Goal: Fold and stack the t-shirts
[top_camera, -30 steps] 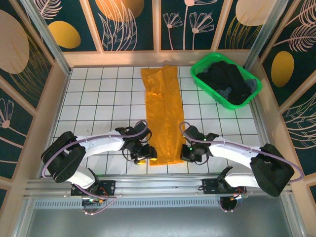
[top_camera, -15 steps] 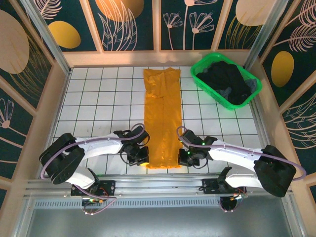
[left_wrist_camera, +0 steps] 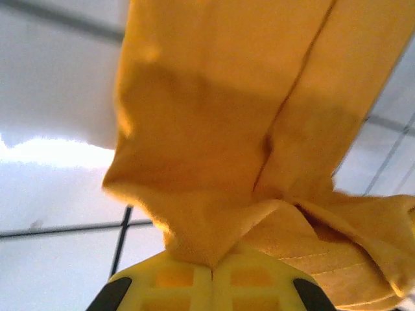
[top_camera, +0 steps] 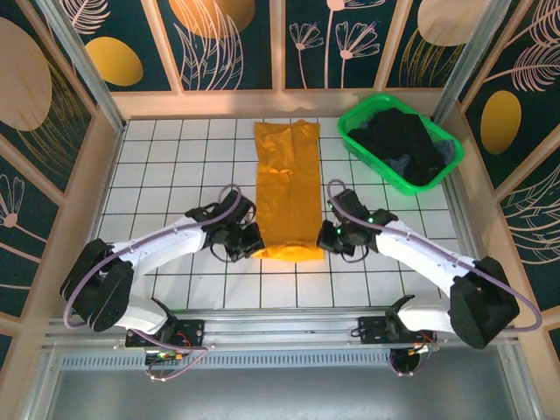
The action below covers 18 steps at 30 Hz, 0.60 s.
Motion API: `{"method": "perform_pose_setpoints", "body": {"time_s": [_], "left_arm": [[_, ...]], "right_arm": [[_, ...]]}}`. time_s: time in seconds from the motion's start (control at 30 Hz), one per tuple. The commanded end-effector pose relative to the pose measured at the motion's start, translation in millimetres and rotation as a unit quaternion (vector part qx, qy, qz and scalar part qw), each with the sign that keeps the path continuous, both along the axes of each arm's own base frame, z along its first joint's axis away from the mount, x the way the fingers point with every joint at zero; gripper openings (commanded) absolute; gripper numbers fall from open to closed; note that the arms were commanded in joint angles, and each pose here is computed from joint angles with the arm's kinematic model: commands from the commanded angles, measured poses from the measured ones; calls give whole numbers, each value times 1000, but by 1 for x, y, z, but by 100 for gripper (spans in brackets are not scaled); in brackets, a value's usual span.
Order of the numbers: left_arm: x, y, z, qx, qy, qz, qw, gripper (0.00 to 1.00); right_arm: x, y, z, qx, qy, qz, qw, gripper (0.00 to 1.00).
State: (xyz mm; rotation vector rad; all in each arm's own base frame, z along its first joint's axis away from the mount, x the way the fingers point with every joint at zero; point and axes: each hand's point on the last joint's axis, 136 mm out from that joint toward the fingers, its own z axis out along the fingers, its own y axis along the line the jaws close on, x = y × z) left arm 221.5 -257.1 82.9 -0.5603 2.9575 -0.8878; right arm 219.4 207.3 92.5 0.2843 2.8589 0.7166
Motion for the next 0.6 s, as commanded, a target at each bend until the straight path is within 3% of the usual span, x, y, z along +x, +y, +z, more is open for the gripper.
{"method": "perform_pose_setpoints", "body": {"time_s": [0.0,0.3,0.57], "left_arm": [[43,-12,16,-18,-40,4,999,0],[137,-1,23,-15,-81,42,996,0],[197,3,14,-21,-93,53,994,0]], "right_arm": [[34,0,10,-13,-30,5,999,0],[135,-4,30,-25,-88,-34,995,0],[195,-6,22,-44,-98,-42,993,0]]}}
